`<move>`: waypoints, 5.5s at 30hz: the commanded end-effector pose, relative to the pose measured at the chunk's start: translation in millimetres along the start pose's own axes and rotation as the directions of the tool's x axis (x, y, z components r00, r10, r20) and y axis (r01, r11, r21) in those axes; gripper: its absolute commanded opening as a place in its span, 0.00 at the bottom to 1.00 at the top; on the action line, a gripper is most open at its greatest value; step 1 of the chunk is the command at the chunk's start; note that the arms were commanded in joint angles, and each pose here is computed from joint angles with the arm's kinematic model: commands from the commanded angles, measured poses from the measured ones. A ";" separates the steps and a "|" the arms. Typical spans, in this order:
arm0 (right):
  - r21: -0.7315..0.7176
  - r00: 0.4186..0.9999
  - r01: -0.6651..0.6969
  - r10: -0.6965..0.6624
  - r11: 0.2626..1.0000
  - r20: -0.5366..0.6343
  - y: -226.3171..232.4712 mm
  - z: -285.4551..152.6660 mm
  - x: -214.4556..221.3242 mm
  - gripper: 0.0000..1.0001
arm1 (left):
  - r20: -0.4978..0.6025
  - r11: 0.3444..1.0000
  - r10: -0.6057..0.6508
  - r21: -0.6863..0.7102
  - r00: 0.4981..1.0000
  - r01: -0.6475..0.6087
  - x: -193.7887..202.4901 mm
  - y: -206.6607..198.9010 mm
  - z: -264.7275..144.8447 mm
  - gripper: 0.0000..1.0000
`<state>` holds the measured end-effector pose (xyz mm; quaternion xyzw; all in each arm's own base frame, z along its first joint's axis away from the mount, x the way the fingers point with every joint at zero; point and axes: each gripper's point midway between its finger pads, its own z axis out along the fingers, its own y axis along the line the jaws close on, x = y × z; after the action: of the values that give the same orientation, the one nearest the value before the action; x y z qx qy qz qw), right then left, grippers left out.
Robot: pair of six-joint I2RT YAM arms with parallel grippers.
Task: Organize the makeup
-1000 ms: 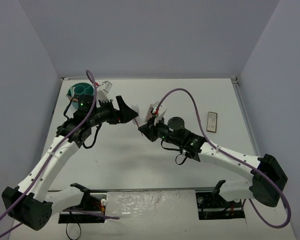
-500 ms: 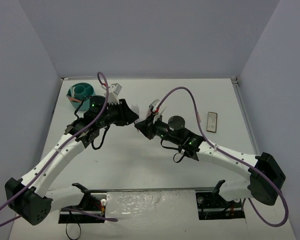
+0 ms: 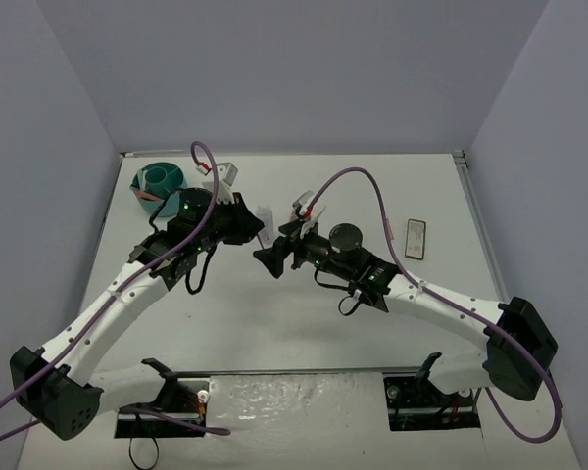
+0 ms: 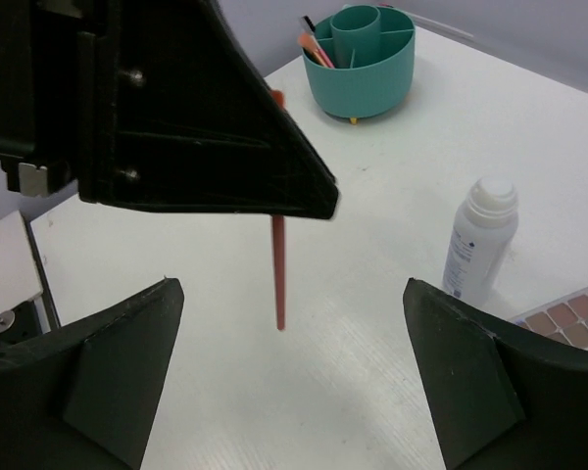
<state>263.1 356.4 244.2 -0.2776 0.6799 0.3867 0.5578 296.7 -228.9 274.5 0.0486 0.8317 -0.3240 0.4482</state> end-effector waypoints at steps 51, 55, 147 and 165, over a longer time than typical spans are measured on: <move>0.667 0.998 -0.068 0.054 0.742 0.041 -172.4 -108.2 -1.9 1.00 | 0.699 0.628 -0.015 -0.550 0.715 0.551 -177.7 394.1 -4.5 0.40; 0.671 0.997 -0.069 0.064 0.739 0.033 -171.8 -110.7 -0.4 1.00 | 0.694 0.635 0.015 -0.563 0.719 0.529 -186.9 381.4 -19.0 0.51; 0.193 0.984 -0.047 0.013 0.980 0.175 -53.9 -52.9 -32.9 1.00 | 0.168 0.991 0.091 -0.114 0.982 -0.072 -67.0 -15.7 6.6 0.00; 0.429 0.987 -0.103 0.039 0.898 0.154 -120.2 -93.4 2.4 1.00 | 0.413 0.691 0.340 -0.719 0.845 0.074 -228.6 244.2 5.3 0.00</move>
<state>298.7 206.1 205.8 -0.1041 0.7417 0.2504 0.6135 490.5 -20.1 274.5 -0.1515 0.7938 0.0406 0.5875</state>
